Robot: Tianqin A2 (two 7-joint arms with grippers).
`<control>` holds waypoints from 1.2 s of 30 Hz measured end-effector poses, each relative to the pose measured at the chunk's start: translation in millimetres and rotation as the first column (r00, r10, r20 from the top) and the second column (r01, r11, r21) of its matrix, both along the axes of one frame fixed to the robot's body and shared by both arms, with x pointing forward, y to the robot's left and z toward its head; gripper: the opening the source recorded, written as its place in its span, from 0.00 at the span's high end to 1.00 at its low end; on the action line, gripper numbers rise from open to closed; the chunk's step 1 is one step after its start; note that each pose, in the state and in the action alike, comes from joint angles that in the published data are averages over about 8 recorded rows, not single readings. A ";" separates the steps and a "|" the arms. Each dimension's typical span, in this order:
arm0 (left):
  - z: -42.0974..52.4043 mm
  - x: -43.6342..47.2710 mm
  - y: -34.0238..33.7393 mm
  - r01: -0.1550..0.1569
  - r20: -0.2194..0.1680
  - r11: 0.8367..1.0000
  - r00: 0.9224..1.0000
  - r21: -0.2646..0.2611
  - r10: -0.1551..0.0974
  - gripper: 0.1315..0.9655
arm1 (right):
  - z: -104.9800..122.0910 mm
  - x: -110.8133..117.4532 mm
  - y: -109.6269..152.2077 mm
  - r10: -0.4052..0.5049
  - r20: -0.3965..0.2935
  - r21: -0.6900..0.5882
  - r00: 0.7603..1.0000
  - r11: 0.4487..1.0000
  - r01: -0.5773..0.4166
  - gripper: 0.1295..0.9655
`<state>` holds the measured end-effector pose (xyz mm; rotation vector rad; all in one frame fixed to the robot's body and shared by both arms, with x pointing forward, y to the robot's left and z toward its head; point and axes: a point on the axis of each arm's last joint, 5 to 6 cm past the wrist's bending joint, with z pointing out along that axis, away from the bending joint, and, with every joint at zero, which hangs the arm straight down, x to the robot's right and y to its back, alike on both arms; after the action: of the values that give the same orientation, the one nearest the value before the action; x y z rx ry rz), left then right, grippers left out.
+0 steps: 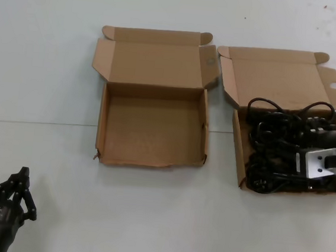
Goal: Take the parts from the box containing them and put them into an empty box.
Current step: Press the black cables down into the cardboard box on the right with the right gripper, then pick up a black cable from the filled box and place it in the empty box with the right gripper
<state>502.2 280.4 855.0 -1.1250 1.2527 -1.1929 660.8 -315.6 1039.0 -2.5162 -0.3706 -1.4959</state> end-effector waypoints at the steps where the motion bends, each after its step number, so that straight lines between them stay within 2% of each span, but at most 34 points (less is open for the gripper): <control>1: 0.0 0.0 0.0 0.000 0.000 1.000 1.000 0.000 0.000 0.97 | -1.7 0.6 -0.2 -0.002 -0.001 0.008 1.000 1.000 0.002 0.69; 5: 0.0 0.0 0.0 0.000 0.000 1.000 1.000 0.000 0.000 0.97 | -6.9 3.1 -1.1 -0.011 -0.001 0.039 1.000 0.999 0.011 0.79; 9: 0.0 0.0 0.0 0.000 0.000 1.000 1.000 0.000 0.000 0.97 | -9.9 5.7 -1.3 -0.017 0.005 0.071 1.000 0.997 0.017 0.79; 17: 0.0 0.0 0.0 0.000 0.000 1.000 1.000 0.000 0.000 0.97 | -12.5 6.9 -0.4 -0.017 0.011 0.094 1.000 0.995 0.016 0.92; 28: 0.0 0.0 0.0 0.000 0.000 1.000 1.000 0.000 0.000 0.97 | -16.3 7.5 -2.5 -0.020 0.006 0.101 1.000 0.995 0.019 0.96; 36: 0.0 0.0 0.0 0.000 0.000 1.000 1.000 0.000 0.000 0.97 | -5.0 -1.9 -1.6 0.004 0.026 0.060 1.000 0.998 -0.006 0.96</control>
<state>502.2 280.4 855.0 -1.1250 1.2527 -1.1928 658.9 -317.2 1033.9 -2.4503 -0.3306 -1.5164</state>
